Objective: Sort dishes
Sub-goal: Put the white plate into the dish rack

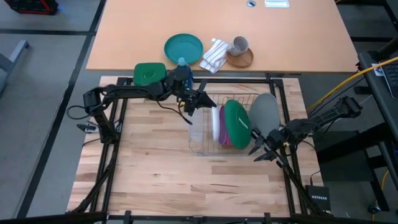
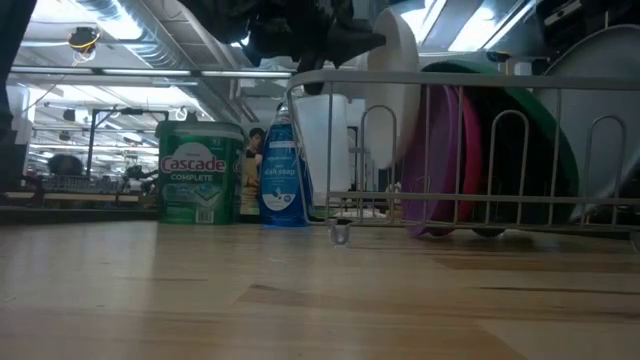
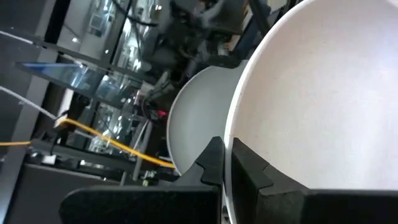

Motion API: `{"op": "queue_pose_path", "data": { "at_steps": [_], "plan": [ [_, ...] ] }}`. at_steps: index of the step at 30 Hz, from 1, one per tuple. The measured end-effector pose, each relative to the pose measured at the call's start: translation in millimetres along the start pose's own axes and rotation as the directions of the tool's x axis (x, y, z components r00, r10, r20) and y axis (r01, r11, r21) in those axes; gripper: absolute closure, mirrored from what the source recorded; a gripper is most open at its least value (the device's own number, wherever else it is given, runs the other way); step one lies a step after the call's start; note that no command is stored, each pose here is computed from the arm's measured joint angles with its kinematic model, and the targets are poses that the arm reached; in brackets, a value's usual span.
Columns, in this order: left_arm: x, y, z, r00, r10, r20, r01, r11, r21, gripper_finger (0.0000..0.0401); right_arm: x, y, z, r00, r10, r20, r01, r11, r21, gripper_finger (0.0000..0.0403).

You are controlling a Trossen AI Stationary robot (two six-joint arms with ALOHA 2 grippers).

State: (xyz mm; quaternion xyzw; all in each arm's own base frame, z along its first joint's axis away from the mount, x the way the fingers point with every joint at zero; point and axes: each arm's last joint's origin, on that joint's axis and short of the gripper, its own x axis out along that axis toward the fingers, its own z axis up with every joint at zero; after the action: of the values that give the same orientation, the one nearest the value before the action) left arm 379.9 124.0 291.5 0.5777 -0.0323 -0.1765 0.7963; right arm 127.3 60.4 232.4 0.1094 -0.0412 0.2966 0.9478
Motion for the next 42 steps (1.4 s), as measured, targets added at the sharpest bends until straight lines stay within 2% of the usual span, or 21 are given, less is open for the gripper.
{"op": "queue_pose_path", "data": {
  "at_steps": [5,11,18,25,37,42],
  "plan": [
    [16,-18,-12,0.998,-0.018,0.056,0.019,1.000,-0.013,0.0400,-3,3,8,0.999,0.025,0.041,-0.024,1.000,-0.010,0.0255],
    [27,-28,-24,0.998,0.023,0.064,-0.022,1.000,-0.015,0.0400,-6,5,11,0.997,0.056,0.055,-0.055,0.998,-0.015,0.0255],
    [28,-40,-33,0.998,-0.048,0.038,0.051,0.996,-0.073,0.0400,-6,5,12,0.997,0.058,0.060,-0.057,0.998,-0.017,0.0255],
    [27,-42,-34,0.997,-0.068,0.029,0.071,0.993,-0.089,0.0400,-6,5,12,0.996,0.059,0.067,-0.058,0.998,-0.019,0.0255],
    [31,-41,-29,0.998,-0.056,0.037,0.055,0.998,0.026,0.0400,-7,6,15,0.993,0.066,0.098,-0.064,0.998,-0.027,0.0255],
    [31,-43,-29,0.998,-0.063,0.026,0.062,0.997,0.037,0.0400,-7,6,15,0.993,0.067,0.098,-0.064,0.998,-0.027,0.0255]
  ]
}}
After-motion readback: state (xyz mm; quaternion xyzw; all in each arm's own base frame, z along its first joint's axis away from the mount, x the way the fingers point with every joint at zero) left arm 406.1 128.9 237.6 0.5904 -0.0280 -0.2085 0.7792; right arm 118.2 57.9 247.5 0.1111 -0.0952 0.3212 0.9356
